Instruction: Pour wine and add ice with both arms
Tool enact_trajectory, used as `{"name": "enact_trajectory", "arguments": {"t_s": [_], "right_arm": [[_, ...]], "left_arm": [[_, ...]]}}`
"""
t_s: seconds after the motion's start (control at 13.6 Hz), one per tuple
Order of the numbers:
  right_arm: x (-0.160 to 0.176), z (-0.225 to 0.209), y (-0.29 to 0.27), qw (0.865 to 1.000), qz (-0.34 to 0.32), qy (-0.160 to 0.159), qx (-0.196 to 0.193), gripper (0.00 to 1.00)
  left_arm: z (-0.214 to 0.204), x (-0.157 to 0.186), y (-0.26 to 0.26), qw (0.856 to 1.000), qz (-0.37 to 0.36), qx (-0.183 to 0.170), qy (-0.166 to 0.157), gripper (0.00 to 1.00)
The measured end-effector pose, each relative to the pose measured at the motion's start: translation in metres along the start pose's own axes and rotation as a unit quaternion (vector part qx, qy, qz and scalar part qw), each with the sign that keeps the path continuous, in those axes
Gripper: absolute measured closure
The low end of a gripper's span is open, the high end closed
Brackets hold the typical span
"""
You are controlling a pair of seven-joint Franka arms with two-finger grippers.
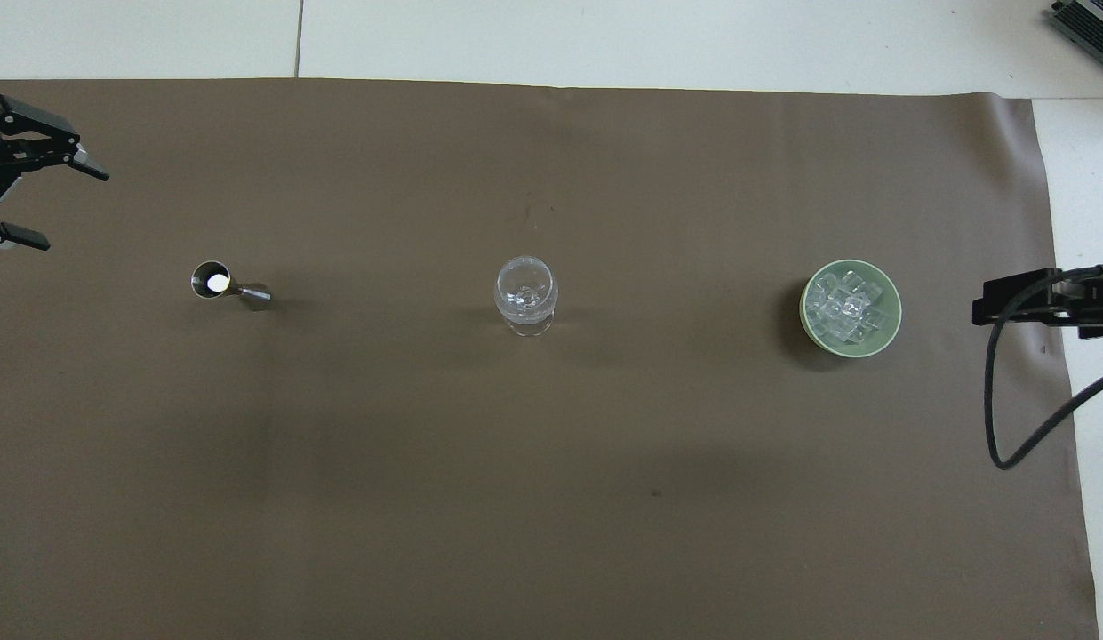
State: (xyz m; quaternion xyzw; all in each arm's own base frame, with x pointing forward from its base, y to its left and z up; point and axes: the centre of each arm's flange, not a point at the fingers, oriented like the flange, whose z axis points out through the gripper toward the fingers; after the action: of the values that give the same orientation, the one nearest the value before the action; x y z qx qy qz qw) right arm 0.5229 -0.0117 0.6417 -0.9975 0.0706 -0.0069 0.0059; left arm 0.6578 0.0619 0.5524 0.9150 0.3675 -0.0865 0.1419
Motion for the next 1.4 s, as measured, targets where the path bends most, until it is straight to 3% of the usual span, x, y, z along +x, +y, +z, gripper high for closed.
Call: {"name": "enact_trajectory", "arguments": {"t_s": [0.22,0.96,1.4], "right_arm": [[0.000,0.000,0.000,1.000,0.000,0.000,0.000,0.00],[0.000,0.000,0.000,1.000,0.000,0.000,0.000,0.00],[0.000,0.000,0.000,1.000,0.000,0.000,0.000,0.00]], "left_arm": [[0.007,0.008,-0.005,0.997,-0.067,-0.015,-0.023,0.00],[0.024,0.019,-0.017,0.982,-0.172,-0.039,-0.068,0.00],[0.040,0.055,-0.067,0.945,-0.297,-0.067,-0.121,0.00]]}}
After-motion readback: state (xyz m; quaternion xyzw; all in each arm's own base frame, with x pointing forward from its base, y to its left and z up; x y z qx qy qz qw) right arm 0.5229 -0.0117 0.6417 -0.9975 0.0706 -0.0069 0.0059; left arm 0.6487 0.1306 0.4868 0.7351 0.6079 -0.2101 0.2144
